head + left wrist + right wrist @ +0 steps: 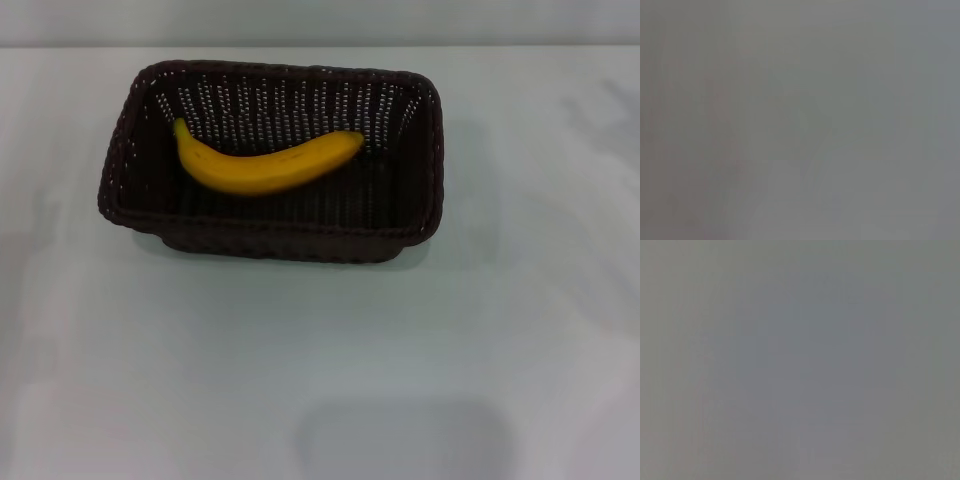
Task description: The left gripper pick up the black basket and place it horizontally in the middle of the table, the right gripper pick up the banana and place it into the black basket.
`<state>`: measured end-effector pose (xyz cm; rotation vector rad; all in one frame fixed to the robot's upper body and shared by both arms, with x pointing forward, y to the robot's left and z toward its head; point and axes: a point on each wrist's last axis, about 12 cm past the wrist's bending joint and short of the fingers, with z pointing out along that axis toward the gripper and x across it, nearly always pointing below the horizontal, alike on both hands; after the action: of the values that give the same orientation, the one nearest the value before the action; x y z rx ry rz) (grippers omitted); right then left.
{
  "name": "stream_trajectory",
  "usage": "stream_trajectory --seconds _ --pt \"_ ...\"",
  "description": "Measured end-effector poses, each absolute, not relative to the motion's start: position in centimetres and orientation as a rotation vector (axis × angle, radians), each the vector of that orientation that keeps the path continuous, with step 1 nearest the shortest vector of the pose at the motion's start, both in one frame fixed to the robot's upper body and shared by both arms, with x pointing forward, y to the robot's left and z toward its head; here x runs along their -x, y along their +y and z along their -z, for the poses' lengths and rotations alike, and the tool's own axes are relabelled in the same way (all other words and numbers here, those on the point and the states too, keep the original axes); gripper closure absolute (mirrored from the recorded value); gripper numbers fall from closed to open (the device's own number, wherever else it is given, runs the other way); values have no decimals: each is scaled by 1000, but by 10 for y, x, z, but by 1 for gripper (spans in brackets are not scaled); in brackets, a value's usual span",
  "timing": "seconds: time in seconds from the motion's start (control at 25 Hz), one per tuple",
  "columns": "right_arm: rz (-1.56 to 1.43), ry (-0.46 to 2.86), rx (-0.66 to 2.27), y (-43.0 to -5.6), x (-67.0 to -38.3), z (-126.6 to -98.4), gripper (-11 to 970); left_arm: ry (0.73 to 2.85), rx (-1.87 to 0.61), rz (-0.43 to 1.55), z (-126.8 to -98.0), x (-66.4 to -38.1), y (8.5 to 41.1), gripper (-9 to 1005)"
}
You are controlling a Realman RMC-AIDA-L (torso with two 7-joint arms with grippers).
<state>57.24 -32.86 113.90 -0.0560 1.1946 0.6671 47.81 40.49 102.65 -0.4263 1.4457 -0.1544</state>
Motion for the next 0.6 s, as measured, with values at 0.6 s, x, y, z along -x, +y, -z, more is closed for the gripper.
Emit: stream_trajectory --seconds 0.6 --pt "-64 1491 140 -373 -541 -1062 121 1452 422 201 -1010 -460 377 208"
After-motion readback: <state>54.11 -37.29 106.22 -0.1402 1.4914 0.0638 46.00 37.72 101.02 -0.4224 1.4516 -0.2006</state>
